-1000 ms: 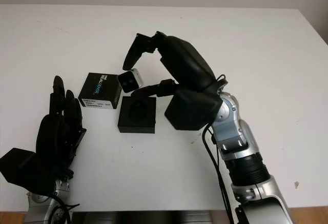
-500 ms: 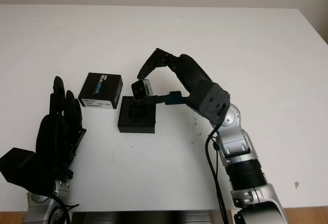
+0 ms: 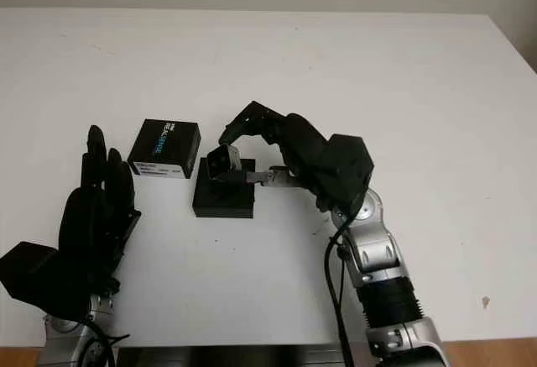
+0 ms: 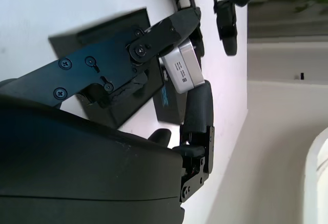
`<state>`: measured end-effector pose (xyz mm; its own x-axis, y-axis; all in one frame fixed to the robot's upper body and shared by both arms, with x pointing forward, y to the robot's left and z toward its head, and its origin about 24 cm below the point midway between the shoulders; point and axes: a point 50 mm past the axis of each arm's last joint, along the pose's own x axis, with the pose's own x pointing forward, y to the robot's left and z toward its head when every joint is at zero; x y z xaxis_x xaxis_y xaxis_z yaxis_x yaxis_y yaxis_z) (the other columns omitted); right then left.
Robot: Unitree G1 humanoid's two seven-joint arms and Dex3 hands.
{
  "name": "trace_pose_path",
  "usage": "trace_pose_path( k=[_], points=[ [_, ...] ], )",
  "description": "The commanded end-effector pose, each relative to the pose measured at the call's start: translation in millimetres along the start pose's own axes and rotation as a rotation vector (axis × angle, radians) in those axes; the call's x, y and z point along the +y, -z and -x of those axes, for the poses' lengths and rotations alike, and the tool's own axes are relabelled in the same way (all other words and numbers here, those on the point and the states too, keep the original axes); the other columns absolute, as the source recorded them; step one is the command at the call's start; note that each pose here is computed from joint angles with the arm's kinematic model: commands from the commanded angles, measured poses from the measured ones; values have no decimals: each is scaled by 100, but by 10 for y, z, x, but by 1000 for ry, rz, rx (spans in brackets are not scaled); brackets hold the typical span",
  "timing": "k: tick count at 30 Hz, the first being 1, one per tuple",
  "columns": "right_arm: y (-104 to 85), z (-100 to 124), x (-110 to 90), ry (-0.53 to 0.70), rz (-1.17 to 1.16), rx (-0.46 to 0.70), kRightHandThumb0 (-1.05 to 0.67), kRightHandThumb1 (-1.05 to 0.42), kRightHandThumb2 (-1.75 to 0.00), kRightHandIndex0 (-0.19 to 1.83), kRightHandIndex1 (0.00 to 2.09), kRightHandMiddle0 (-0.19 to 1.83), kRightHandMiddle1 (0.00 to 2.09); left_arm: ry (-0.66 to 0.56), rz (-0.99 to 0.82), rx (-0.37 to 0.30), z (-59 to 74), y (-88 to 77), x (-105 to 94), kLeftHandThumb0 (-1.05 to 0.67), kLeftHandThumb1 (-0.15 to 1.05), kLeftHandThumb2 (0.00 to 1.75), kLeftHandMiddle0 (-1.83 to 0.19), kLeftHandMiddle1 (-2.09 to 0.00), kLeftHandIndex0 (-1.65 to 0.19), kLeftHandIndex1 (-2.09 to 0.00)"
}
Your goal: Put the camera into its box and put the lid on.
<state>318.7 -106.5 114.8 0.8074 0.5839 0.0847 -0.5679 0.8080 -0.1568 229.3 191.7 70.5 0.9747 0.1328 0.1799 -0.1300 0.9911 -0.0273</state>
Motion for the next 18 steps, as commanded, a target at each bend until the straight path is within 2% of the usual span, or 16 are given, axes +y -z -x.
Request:
trace_pose_path(
  k=[1, 9, 18],
  points=[
    [-18, 5, 70, -17, -59, -18, -39, -101, -6, -18, 104, 23, 175, 2, 3, -11, 9, -16, 5, -66, 105, 60, 19, -3, 19, -2],
    [15, -17, 160, -38, -120, -5, -40, -101, -6, -19, 106, 22, 175, -1, -2, -6, 10, -8, 11, -67, 105, 60, 19, -3, 19, -1],
    [115, -24, 200, 23, -127, 36, -41, -102, -6, -19, 102, 21, 174, -5, -3, -6, 16, -16, 6, -67, 105, 61, 19, -3, 19, -2]
  ],
)
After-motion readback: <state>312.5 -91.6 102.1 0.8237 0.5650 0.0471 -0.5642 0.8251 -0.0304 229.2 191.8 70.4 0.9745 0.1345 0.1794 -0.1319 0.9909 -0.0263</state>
